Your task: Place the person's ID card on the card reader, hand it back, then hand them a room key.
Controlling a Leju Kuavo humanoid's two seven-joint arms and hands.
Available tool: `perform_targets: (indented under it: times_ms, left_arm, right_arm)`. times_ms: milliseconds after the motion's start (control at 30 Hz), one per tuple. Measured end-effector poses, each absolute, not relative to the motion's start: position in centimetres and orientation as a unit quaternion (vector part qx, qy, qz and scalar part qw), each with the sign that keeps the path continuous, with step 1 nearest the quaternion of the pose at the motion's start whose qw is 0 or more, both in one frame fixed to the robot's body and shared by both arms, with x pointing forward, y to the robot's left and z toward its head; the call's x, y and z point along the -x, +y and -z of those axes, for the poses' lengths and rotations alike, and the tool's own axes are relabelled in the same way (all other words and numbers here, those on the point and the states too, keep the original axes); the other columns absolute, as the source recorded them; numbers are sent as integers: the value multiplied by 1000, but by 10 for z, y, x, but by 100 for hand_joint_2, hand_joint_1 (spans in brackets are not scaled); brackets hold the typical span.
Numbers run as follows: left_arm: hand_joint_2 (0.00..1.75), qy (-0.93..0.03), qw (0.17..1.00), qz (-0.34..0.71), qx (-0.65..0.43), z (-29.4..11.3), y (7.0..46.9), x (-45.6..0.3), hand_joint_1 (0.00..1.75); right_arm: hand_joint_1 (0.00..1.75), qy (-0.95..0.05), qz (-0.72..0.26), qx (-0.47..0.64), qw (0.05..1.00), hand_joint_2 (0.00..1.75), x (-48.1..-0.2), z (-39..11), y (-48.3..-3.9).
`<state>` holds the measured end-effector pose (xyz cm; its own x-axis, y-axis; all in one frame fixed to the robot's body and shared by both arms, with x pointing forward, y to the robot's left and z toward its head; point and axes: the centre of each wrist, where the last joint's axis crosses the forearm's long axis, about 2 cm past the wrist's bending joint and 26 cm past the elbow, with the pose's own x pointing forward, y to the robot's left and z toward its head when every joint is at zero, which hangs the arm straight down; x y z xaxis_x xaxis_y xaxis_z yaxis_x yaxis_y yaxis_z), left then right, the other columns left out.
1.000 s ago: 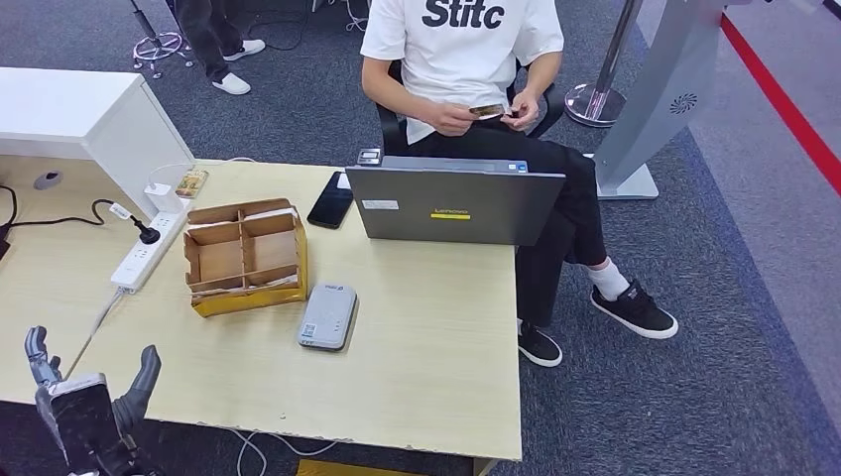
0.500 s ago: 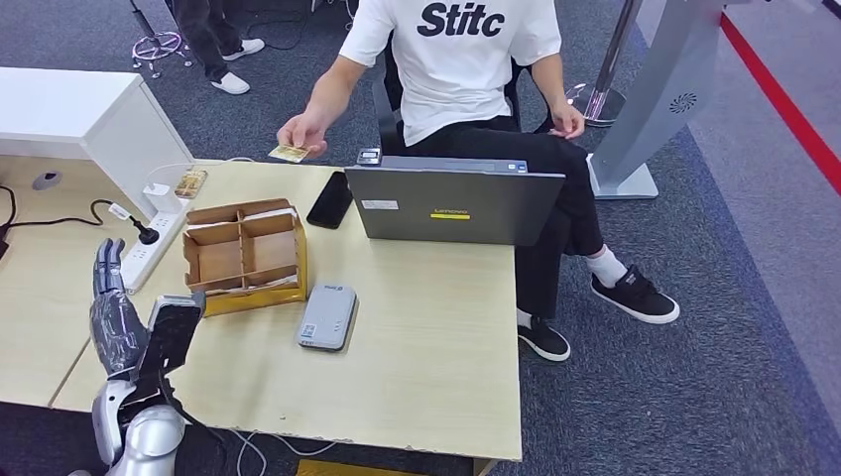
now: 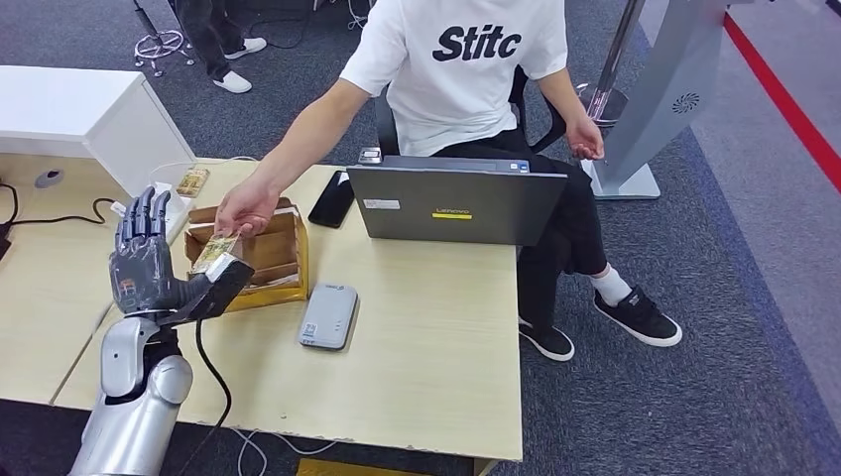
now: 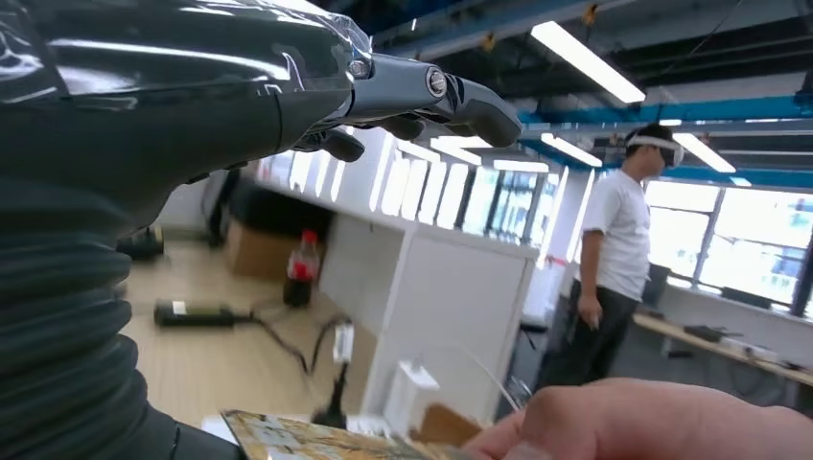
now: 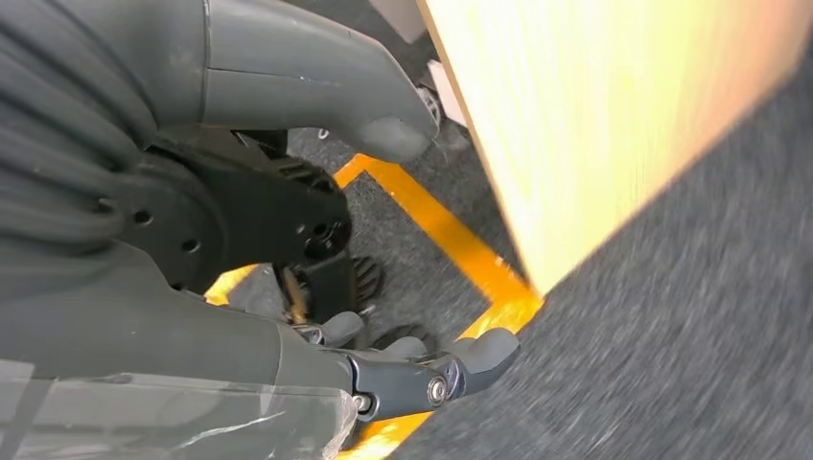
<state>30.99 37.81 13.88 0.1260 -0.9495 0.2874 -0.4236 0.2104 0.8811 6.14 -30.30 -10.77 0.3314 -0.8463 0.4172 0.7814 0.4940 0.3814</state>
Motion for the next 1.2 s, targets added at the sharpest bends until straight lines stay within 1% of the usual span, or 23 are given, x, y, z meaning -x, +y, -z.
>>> perform_targets:
  times_ms: [100, 267, 300, 333, 400, 433, 467, 767, 967, 1067, 1200]
  left_arm:
    - [175, -558, 460, 313, -615, -143, 382, -319, 0]
    - [175, -549, 444, 326, -629, -143, 391, -318, 0]
    - [175, -549, 442, 326, -630, -142, 393, -316, 10]
    - [175, -549, 441, 326, -631, -141, 395, -314, 51]
    - [175, -549, 439, 327, -631, -137, 400, -309, 138]
    - [175, -549, 439, 329, -631, -135, 401, -307, 172]
    - [175, -549, 439, 331, -630, -134, 402, -305, 175]
    - [175, -546, 442, 339, -626, -127, 405, -297, 175]
    - [175, -562, 431, 340, -618, -128, 402, -297, 175]
    - [175, -578, 423, 341, -609, -130, 392, -298, 175]
    - [175, -604, 408, 347, -590, -133, 367, -301, 175]
  right_arm:
    - [0, -318, 469, -63, 822, 175, -68, 107, -303]
    - [0, -341, 425, -67, 836, 175, -72, 106, -302]
    - [0, -342, 419, -67, 838, 175, -72, 106, -302]
    - [0, -342, 414, -67, 841, 175, -73, 106, -301]
    - [0, -340, 407, -66, 845, 175, -73, 106, -300]
    - [0, -339, 404, -66, 847, 175, -73, 106, -300]
    - [0, -339, 402, -66, 848, 175, -73, 106, -300]
    - [0, -332, 398, -65, 853, 175, -73, 106, -298]
    - [0, -329, 398, -65, 854, 175, -72, 106, -297]
    - [0, -328, 397, -65, 855, 175, -72, 106, -296]
    - [0, -327, 392, -67, 857, 175, -72, 106, -294]
